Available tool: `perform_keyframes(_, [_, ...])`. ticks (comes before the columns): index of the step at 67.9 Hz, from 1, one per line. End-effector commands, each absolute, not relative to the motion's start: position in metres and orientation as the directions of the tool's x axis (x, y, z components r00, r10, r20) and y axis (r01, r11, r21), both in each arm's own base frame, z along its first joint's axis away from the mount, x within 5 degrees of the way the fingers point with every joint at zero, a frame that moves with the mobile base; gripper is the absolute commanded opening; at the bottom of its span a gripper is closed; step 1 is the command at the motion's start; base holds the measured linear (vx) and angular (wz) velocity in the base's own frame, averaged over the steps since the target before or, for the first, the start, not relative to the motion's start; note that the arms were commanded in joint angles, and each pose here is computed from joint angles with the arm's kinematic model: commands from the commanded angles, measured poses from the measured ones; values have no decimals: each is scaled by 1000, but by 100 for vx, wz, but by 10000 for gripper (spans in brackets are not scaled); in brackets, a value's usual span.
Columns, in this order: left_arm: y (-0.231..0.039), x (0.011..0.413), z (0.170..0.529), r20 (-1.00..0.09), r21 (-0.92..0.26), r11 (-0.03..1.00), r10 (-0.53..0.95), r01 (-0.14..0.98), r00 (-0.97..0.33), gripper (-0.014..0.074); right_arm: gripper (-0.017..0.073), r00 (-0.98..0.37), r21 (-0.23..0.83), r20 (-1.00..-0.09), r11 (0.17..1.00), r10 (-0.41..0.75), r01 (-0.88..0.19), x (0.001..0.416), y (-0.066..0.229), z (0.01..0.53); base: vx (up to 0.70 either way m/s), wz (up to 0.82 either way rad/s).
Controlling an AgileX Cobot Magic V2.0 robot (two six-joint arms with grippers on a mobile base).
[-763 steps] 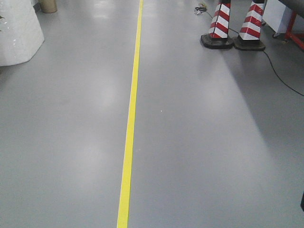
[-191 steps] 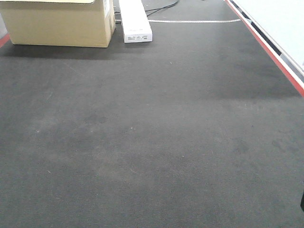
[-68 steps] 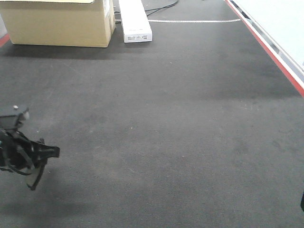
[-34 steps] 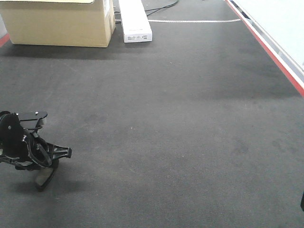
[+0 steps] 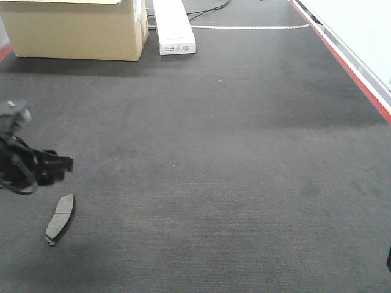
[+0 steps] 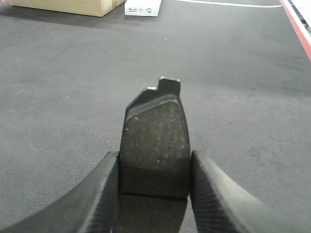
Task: Move and align brake pads A on conveyor
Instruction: 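Lower the left gripper with its brake pad onto the belt and open, then raise the open left gripper away from the placed pad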
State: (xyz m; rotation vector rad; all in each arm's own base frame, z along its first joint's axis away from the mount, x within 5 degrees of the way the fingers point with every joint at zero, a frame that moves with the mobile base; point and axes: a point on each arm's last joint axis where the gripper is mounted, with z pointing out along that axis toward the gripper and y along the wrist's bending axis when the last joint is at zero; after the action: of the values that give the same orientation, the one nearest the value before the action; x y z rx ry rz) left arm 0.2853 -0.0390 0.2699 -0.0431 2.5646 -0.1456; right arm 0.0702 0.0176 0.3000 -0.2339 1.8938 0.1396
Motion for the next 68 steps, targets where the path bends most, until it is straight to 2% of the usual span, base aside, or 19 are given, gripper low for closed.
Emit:
perform_keyframes(1, [-40,261,313,-673,-139,990,-70,33,-736,460,-8,-203,-29,-977,977,-72,-210,72,16,318,0,0])
perform_keyframes(15, [-31,198,329,-747,-148,988,-78,51,-660,460,-8,-203,-29,-977,977,-72,-210,72,16,318,0,0])
perform_keyframes(27, [-22,139,322,-821,-103,989,-24,105,-571,460,-8,-203,-29,-977,977,-72,-210,72,16,318,0,0])
perform_keyframes(41, [-15,85,311,-895,-115,986,-50,122,-443,460,-8,-203,-29,-977,977,-72,-210,72,16,318,0,0])
perform_keyframes(58, [-10,51,293,-953,-116,984,-71,138,-295,460,-8,-203,-29,-977,977,-72,-210,72,16,318,0,0])
perform_keyframes(68, [-9,45,288,-954,-117,983,-72,139,-290,460,-8,-203,-29,-977,977,-72,-210,72,16,318,0,0])
